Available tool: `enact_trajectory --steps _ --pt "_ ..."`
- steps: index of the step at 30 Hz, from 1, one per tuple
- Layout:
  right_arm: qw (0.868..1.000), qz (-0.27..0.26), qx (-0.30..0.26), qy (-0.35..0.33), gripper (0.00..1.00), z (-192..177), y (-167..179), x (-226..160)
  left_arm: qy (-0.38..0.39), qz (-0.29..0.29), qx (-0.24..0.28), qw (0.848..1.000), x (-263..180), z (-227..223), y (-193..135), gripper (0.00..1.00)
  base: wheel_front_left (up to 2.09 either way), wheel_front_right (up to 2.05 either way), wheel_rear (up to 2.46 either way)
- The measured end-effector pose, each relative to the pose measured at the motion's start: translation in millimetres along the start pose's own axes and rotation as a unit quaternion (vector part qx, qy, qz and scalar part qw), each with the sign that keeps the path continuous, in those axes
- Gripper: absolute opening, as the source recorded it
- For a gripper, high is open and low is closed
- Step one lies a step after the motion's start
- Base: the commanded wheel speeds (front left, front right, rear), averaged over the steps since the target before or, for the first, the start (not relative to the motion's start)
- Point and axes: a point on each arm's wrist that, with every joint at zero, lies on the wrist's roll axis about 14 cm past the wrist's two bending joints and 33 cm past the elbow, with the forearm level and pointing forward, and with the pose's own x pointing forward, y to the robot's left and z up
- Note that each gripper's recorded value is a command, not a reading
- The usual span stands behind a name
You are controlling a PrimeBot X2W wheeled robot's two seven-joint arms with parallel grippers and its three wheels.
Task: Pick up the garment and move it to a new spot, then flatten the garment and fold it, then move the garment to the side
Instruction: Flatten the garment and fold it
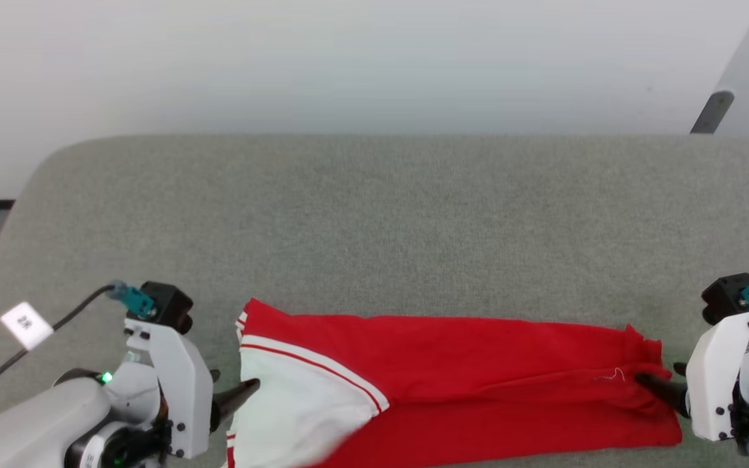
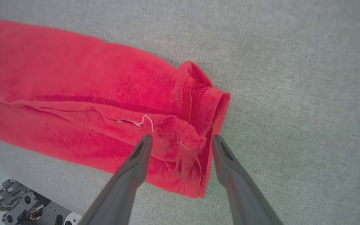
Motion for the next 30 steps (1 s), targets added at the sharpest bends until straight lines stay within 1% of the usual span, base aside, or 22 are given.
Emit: enact_trajectory --steps 5,9,15,17,20,23,25,26,28,30 --pt "0.999 -0.003 0.008 -0.037 1.0 9 2 -16 -0.073 0.0 0.003 0.997 -18 12 -5 1.0 0.0 0.0 0.0" --pt "0.997 0.003 0.027 -0.07 1.0 13 5 -27 -0.166 0.014 0.012 0.986 -36 28 -3 1.0 0.0 0.0 0.0" --pt "0.996 -0.008 0.056 -0.075 1.0 0 -2 -34 -0.289 0.036 -0.006 0.957 -59 34 4 1.0 0.0 0.0 0.0" --pt "0.995 -0.009 0.065 -0.074 1.0 -2 -3 -33 -0.312 0.05 -0.019 0.948 -65 33 10 1.0 0.0 0.0 0.0" --pt "0.995 -0.016 0.073 -0.067 1.0 -5 -7 -32 -0.341 0.071 -0.024 0.937 -74 35 19 1.0 0.0 0.0 0.0" --pt "0.995 -0.022 0.077 -0.061 1.0 -6 -9 -30 -0.401 0.097 -0.024 0.911 -92 54 26 1.0 0.0 0.0 0.0" --pt "0.995 -0.032 0.074 -0.049 1.0 -9 -13 -28 -0.424 0.116 -0.025 0.898 -99 50 31 1.0 0.0 0.0 0.0" --pt "0.996 -0.038 0.07 -0.045 1.0 -10 -15 -26 -0.435 0.125 -0.037 0.891 -103 48 35 1.0 0.0 0.0 0.0" --pt "0.996 -0.042 0.069 -0.036 1.0 -11 -17 -24 -0.447 0.142 -0.032 0.882 -109 39 38 1.0 0.0 0.0 0.0" --pt "0.996 -0.044 0.068 -0.028 1.0 -10 -17 -20 -0.456 0.153 -0.044 0.876 -113 29 41 1.0 0.0 0.0 0.0"
